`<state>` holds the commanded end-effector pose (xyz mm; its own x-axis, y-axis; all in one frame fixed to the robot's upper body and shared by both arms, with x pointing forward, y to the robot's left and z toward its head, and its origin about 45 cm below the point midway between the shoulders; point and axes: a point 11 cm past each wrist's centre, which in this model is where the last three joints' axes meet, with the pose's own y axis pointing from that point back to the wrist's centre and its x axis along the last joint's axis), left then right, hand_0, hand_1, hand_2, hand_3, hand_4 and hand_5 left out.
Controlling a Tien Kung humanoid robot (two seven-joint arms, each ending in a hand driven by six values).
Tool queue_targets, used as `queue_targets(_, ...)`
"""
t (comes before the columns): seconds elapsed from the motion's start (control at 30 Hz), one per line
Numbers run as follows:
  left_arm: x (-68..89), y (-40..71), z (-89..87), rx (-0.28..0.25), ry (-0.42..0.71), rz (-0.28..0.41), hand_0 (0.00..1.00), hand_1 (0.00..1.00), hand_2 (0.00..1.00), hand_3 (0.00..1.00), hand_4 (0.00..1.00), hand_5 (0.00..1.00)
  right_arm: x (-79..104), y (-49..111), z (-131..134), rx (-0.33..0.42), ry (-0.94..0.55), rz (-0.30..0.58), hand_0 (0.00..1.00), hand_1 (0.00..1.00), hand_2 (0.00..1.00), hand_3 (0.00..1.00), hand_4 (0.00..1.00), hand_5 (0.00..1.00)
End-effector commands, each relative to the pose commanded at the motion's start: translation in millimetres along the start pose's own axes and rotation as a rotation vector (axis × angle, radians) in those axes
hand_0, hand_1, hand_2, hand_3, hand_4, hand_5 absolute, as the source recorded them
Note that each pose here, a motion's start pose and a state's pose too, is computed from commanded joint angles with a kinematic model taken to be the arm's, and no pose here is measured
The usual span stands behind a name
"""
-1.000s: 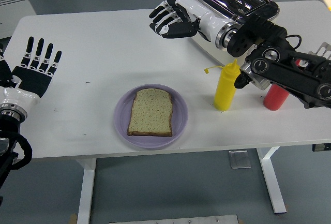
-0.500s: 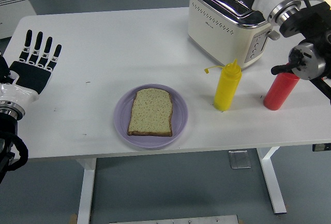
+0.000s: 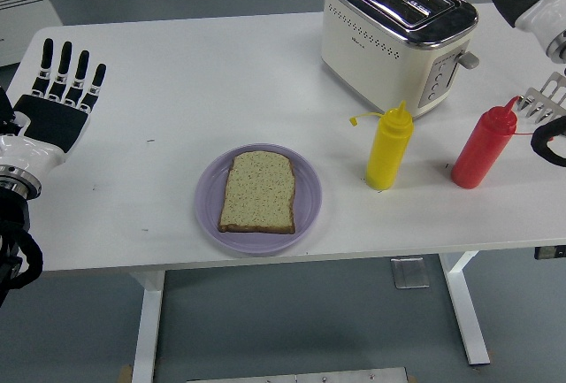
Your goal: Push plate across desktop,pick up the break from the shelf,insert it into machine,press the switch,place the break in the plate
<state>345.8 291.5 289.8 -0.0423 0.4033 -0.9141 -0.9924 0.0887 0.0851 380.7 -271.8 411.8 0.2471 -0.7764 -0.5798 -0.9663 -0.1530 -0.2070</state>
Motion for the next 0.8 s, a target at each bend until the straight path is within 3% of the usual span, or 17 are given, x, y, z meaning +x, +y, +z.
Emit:
queue_targets(0.13, -1.7, -0.2, 1.2, 0.003, 0.009, -0.001, 0.804, 0.733, 0.707, 0.709, 0.722, 0.998, 17.0, 8.4, -3, -0.005, -0.118, 0.036, 0.750, 0.697, 0.630, 0.601, 0.681, 0.304)
queue_targets(0.17, -1.8, -0.3, 1.6, 0.005, 0.013, 0.000, 0.804, 0.733, 0.707, 0.711, 0.722, 0.998, 20.2, 10.0, -3, -0.009, -0.143, 0.042, 0.782, 0.725, 0.666, 0.633, 0.741, 0.457)
queue_targets(0.8, -5.3, -2.0, 2.2, 0.045, 0.095, 0.011, 0.804, 0.733, 0.708, 0.716, 0.721, 0.998, 60.5, 34.1, 15, -0.055, -0.268, 0.143, 0.803, 0.747, 0.686, 0.657, 0.757, 0.499)
